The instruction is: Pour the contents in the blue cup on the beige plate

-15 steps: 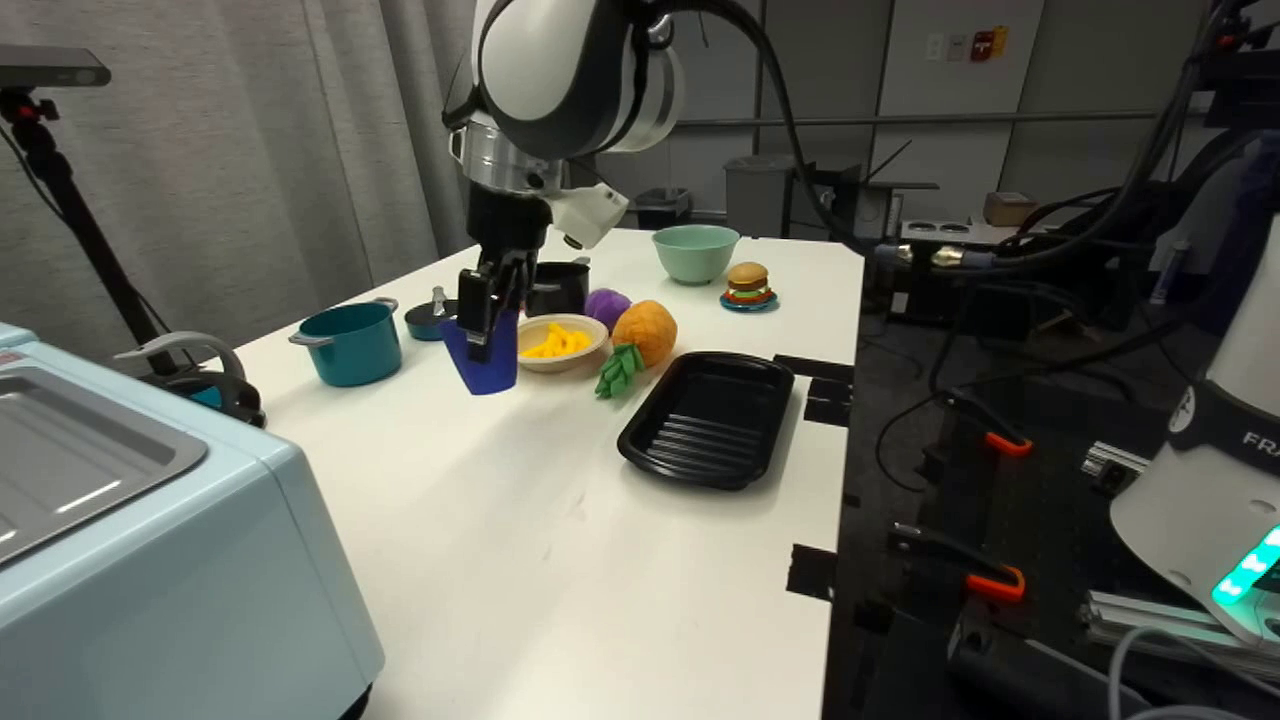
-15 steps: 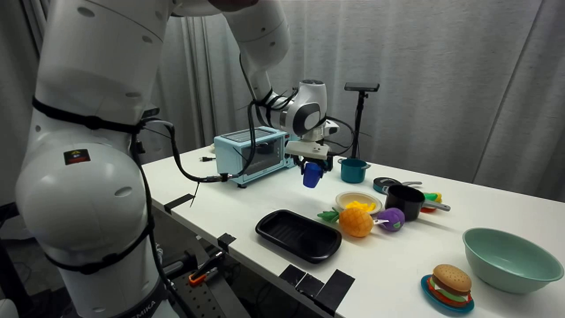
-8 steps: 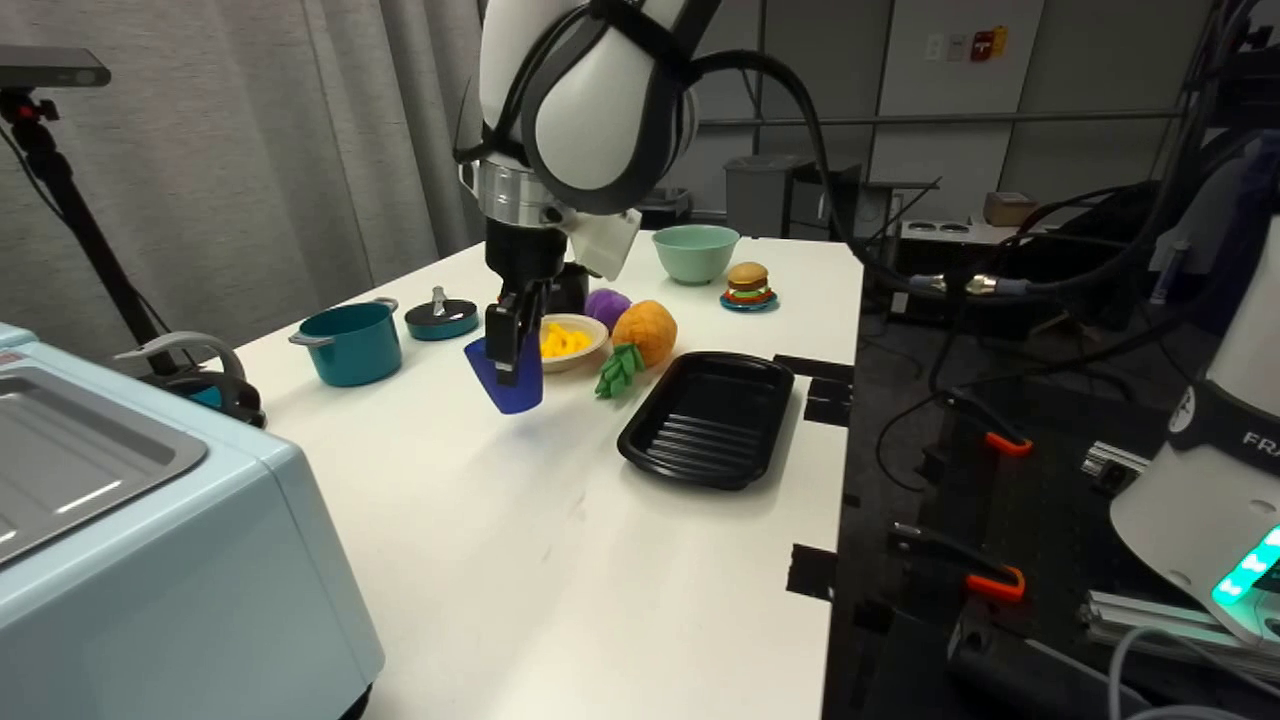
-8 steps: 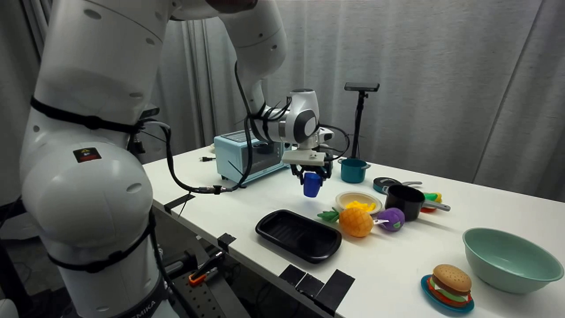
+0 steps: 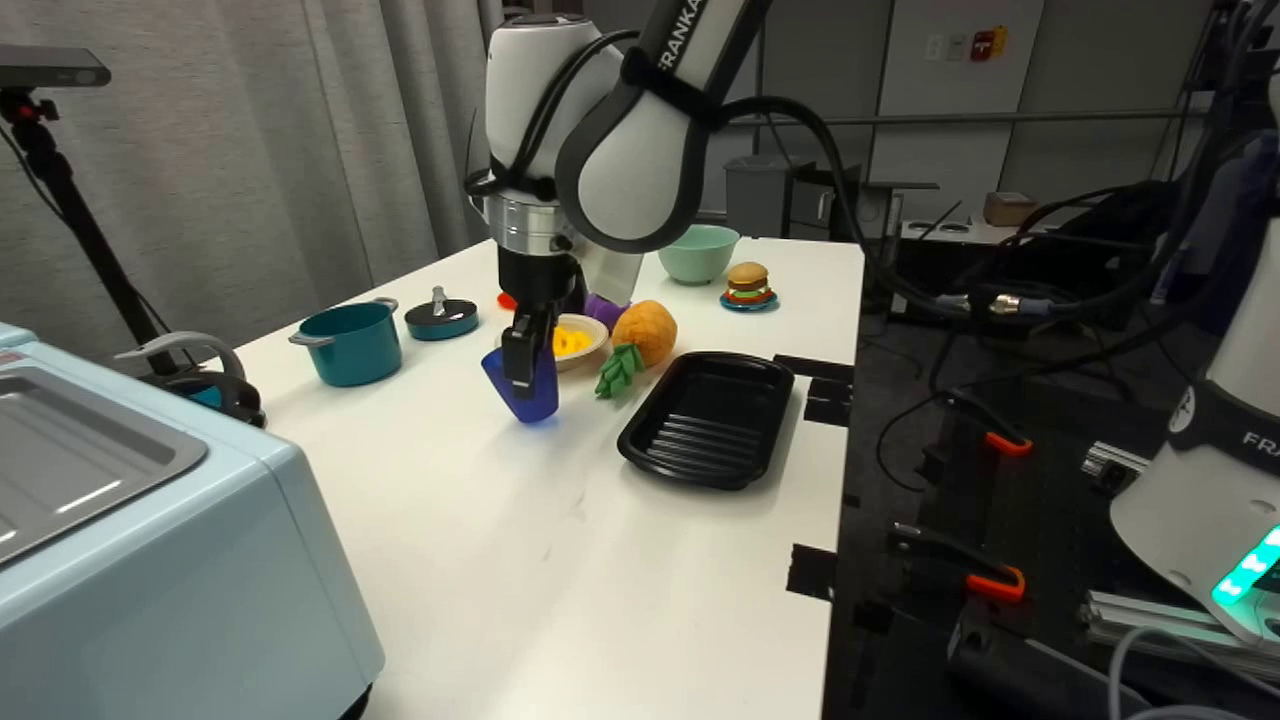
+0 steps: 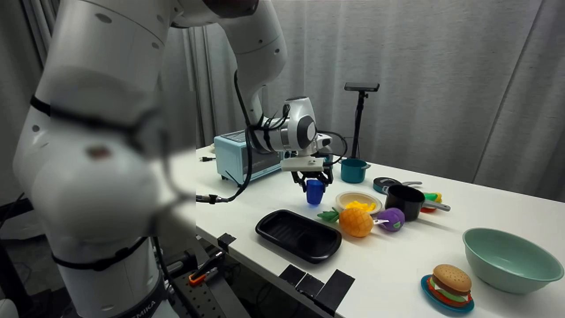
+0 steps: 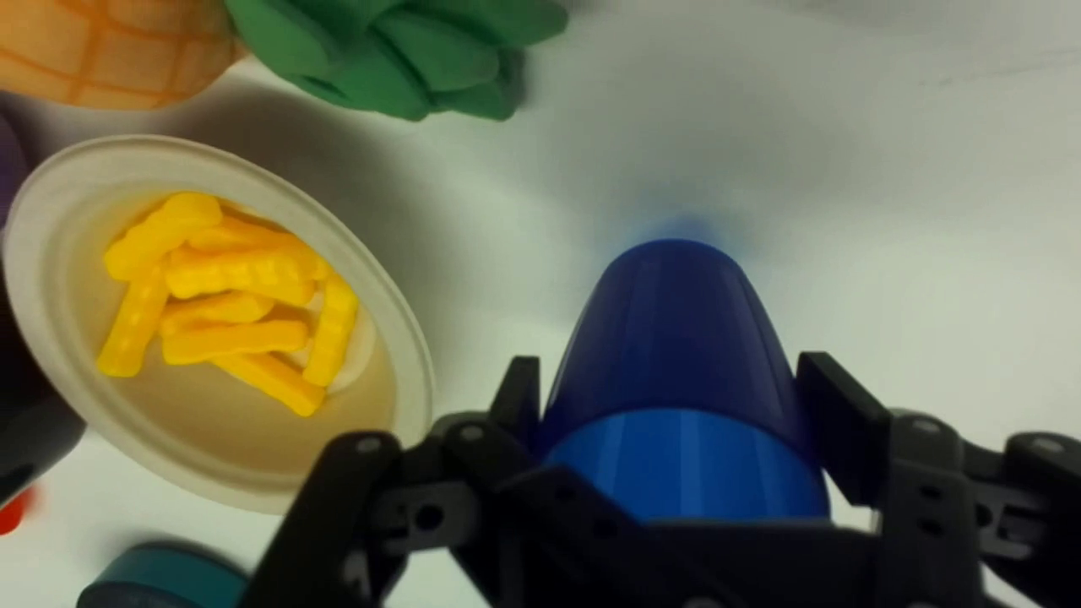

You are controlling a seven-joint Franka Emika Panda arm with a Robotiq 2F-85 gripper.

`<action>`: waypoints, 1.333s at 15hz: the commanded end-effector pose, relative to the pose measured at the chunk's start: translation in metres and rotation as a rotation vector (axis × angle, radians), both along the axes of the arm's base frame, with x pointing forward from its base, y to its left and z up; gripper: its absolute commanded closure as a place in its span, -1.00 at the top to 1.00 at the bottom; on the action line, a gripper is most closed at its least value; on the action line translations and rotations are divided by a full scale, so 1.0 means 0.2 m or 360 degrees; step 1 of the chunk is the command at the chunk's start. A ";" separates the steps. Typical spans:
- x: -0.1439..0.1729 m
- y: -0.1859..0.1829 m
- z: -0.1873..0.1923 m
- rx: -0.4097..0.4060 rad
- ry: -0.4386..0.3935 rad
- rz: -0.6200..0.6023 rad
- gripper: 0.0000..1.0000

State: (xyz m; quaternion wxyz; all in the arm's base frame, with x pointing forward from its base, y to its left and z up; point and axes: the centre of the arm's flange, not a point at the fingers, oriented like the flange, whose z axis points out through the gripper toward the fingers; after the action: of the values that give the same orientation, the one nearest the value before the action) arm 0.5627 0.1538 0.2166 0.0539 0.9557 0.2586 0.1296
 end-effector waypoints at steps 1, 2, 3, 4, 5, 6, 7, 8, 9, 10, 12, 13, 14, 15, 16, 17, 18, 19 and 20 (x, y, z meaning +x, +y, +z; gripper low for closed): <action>-0.02 0.00 -0.02 -0.0038 -0.0045 -0.0021 0.04; -0.02 0.00 -0.02 -0.0045 -0.0045 -0.0021 0.04; -0.02 0.00 -0.03 -0.0049 -0.0045 -0.0026 0.04; -0.02 -0.01 -0.03 -0.0054 -0.0045 -0.0028 0.04; -0.02 -0.02 -0.03 -0.0057 -0.0045 -0.0032 0.04; -0.02 -0.02 -0.03 -0.0057 -0.0042 -0.0036 0.04; -0.02 -0.03 -0.03 -0.0060 -0.0041 -0.0040 0.04; -0.02 -0.04 -0.03 -0.0062 -0.0039 -0.0044 0.04; -0.02 -0.04 -0.03 -0.0063 -0.0035 -0.0047 0.55; -0.02 -0.05 -0.03 -0.0062 -0.0032 -0.0049 0.61; -0.02 -0.06 -0.03 -0.0065 -0.0028 -0.0049 0.90; -0.02 -0.07 -0.03 -0.0066 -0.0025 -0.0051 0.93; -0.02 -0.08 -0.03 -0.0066 -0.0023 -0.0055 1.00; -0.02 -0.09 -0.02 -0.0066 -0.0023 -0.0058 1.00; -0.02 -0.10 -0.02 -0.0067 -0.0023 -0.0060 1.00; -0.01 -0.11 -0.02 -0.0067 -0.0023 -0.0065 1.00; -0.01 -0.12 -0.02 -0.0066 -0.0023 -0.0069 1.00; -0.01 -0.13 -0.01 -0.0066 -0.0022 -0.0073 1.00; -0.01 -0.14 0.00 -0.0065 -0.0022 -0.0074 1.00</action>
State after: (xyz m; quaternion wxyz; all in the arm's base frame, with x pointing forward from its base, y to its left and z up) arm 0.5651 0.1338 0.2102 0.0740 0.9595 0.2416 0.1246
